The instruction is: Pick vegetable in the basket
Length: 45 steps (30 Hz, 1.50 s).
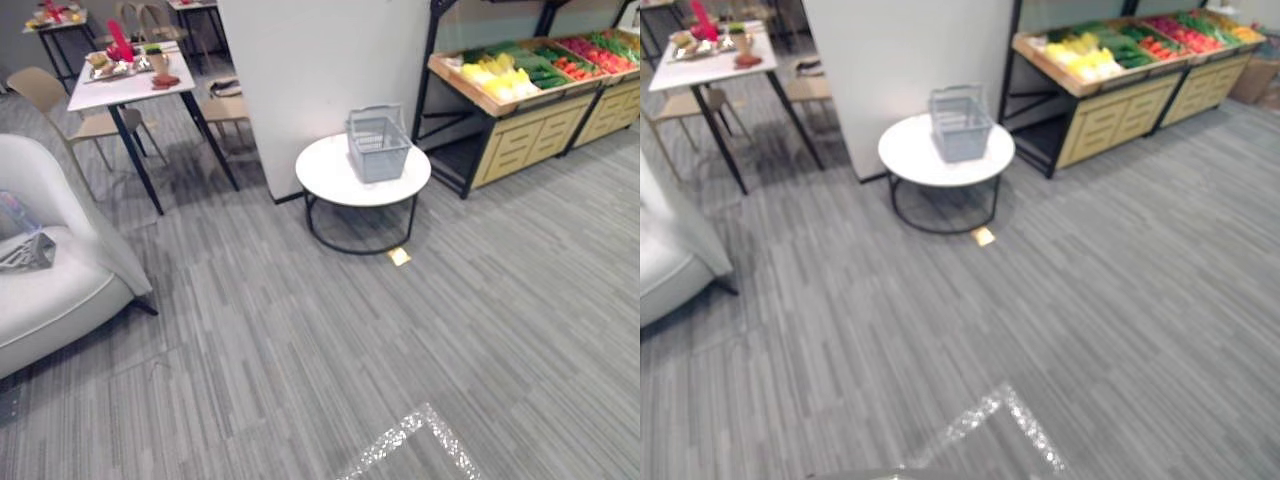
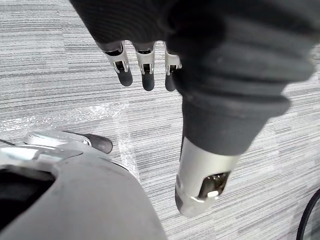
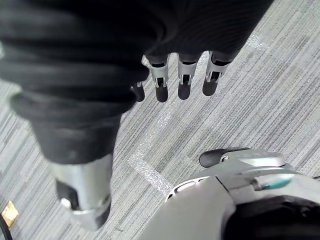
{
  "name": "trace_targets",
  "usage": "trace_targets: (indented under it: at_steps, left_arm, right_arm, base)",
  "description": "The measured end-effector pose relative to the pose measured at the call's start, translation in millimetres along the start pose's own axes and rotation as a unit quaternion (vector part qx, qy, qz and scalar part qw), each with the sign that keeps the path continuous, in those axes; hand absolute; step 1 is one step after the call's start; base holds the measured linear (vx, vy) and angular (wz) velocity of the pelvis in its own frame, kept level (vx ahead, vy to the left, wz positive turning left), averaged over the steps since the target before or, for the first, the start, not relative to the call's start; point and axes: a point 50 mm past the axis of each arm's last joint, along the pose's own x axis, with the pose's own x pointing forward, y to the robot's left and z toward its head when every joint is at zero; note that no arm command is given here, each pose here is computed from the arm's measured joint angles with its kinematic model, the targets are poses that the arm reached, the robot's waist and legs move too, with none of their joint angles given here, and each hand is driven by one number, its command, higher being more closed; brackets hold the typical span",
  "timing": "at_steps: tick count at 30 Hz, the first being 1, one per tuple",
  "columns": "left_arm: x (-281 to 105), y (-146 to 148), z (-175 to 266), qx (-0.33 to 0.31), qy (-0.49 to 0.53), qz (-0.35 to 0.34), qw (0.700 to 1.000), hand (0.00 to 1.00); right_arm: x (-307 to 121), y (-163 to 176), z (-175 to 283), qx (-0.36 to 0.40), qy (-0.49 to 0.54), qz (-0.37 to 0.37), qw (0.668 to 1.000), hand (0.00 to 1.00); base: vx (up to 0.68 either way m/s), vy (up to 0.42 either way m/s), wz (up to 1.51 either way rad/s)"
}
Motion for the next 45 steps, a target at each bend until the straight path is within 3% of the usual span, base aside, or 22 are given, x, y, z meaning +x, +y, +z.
trace_targets:
  at_steps: [22,45]
  left_arm:
    - [1,-1,8,0.019,-0.021,0.008,1.000,0.00]
    - [4,-6,21,0.030,-0.038,0.017,0.999,0.00]
  right_arm:
    - [1,4,9,-0.020,-0.021,0.001,1.000,0.00]
    - [1,5,12,0.018,-0.030,0.004,0.999,0.00]
  base:
    - [0.00,-0.028,-0.08]
    - [0.01,-0.022,-0.04]
